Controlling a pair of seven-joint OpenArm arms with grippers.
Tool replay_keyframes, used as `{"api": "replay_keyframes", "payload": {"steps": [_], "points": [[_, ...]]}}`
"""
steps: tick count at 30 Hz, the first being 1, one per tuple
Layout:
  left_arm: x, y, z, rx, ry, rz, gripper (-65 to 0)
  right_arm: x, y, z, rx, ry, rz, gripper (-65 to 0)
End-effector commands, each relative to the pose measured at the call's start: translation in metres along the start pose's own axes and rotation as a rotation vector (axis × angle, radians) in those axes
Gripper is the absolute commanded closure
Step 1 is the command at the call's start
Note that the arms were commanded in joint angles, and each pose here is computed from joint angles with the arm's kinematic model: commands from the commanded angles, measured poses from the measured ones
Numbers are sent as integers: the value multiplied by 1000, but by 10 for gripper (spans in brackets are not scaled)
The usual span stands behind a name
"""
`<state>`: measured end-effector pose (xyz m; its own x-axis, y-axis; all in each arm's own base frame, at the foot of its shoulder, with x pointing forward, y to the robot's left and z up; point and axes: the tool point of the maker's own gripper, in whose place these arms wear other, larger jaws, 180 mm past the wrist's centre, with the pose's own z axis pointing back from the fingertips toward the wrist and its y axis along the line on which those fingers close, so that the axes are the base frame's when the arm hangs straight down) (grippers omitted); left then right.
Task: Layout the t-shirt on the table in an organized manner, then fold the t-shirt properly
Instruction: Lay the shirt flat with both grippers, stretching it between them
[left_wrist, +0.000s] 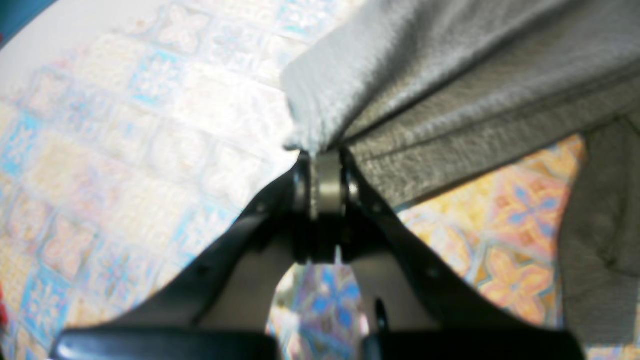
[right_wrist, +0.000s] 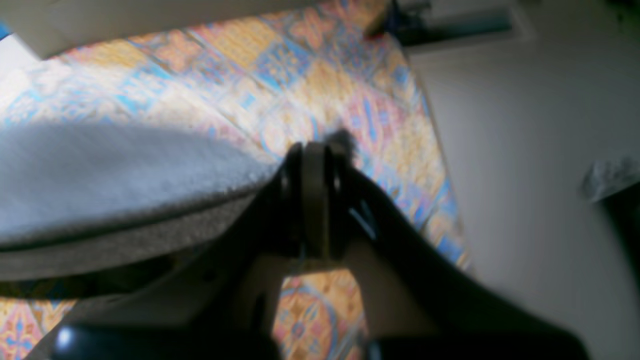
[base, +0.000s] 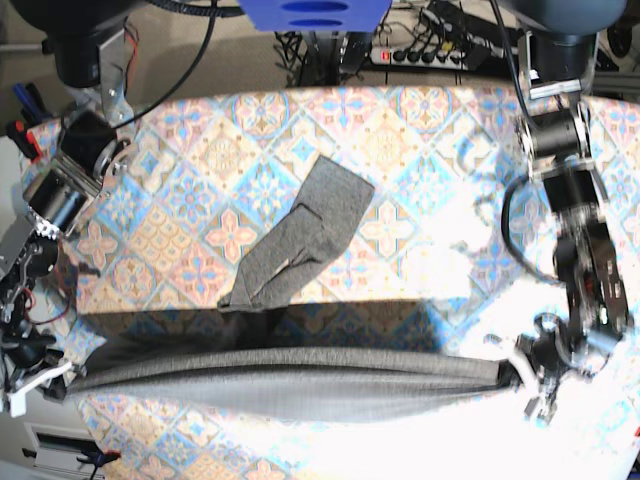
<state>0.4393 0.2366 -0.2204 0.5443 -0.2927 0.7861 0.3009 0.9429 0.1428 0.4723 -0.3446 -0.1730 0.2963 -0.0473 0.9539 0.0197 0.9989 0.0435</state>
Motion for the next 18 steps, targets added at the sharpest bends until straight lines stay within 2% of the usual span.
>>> {"api": "replay_keyframes", "payload": {"steps": [1, 4, 11, 15, 18], "points": [[-4, 0, 5, 6, -17, 1, 0, -20, -9, 7, -20, 34, -8, 0], [-59, -20, 7, -18, 68, 11, 0, -84, 3, 19, 4, 110, -84, 0], [-157, -54, 23, -63, 205, 76, 0, -191, 13, 58, -10, 293, -138, 0], [-200, -73, 34, -118, 277, 56, 0, -231, 17, 77, -21, 367, -179, 0], [-224, -76, 45, -133, 311, 57, 0, -249, 20, 88, -24, 386, -187, 0]]}}
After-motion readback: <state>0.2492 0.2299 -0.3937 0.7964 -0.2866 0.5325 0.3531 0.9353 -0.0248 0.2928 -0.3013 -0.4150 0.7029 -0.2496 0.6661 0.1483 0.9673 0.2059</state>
